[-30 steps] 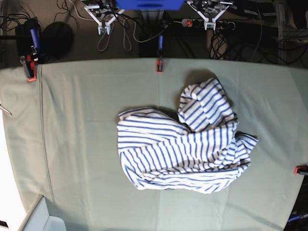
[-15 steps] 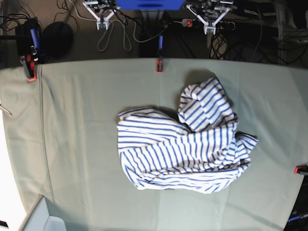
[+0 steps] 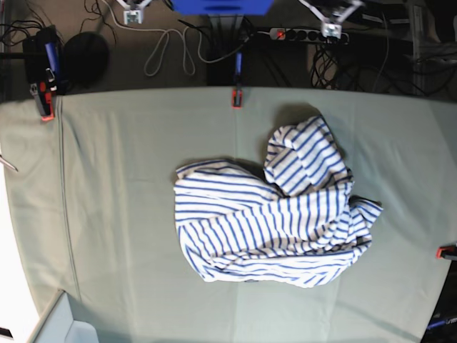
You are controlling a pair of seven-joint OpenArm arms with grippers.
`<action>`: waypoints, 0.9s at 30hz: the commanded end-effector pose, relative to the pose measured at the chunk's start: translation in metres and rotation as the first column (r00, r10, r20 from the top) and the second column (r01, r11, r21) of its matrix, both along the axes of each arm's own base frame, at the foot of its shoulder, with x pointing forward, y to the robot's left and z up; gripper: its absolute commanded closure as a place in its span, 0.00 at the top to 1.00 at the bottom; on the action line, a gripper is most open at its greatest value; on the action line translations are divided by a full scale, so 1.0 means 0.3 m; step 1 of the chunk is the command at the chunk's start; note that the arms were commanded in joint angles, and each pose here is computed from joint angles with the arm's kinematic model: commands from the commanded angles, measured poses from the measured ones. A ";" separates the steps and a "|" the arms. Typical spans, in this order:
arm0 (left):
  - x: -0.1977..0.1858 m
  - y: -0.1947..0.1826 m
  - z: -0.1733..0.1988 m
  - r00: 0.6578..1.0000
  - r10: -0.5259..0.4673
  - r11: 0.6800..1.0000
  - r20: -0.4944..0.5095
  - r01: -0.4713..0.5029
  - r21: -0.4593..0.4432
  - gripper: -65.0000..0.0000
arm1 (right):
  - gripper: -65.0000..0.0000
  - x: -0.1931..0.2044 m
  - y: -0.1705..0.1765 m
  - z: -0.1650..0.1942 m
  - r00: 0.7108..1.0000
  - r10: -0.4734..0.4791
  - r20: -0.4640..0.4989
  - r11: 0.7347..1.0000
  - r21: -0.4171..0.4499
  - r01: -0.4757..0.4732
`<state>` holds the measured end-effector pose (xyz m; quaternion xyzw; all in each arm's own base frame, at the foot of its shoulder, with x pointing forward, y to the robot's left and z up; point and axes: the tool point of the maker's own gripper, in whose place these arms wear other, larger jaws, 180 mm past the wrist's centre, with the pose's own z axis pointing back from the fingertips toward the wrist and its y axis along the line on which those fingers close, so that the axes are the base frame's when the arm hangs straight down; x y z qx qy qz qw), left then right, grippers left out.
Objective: Layout the t-shirt on the table in an organized manner, then fold the t-shirt properly
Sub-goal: 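Move both grippers out from the rest pose toward the table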
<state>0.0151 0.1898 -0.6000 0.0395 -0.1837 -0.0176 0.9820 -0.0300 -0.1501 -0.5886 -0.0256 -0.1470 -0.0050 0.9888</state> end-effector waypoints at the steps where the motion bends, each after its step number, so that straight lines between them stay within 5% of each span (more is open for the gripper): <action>1: -0.006 0.023 0.035 0.999 0.009 1.000 0.032 -0.009 -0.001 0.00 | 0.00 0.021 -0.018 0.048 0.998 0.011 0.059 1.000 -0.008 -0.011; 8: 0.146 0.145 0.309 0.941 0.180 0.984 0.288 -0.172 -0.053 0.00 | 0.00 0.154 -0.044 0.295 0.962 0.068 0.264 0.997 -0.038 -0.060; 16: 0.339 0.196 0.622 0.809 0.239 0.971 0.538 -0.215 -0.109 0.00 | 0.00 0.363 -0.010 0.574 0.862 0.090 0.499 0.996 -0.046 -0.078; 21: 0.402 0.229 0.720 0.731 0.317 0.948 0.605 -0.261 -0.181 0.00 | 0.00 0.485 0.014 0.710 0.807 0.091 0.584 0.996 -0.043 -0.082; 25: 0.456 0.217 0.750 0.693 0.360 0.933 0.625 -0.260 -0.248 0.01 | 0.00 0.561 0.053 0.737 0.805 0.093 0.586 0.995 -0.022 -0.099; 27: 0.462 0.207 0.733 0.705 0.388 0.921 0.594 -0.273 -0.277 0.06 | 0.00 0.592 0.080 0.719 0.821 0.098 0.562 0.993 -0.007 -0.114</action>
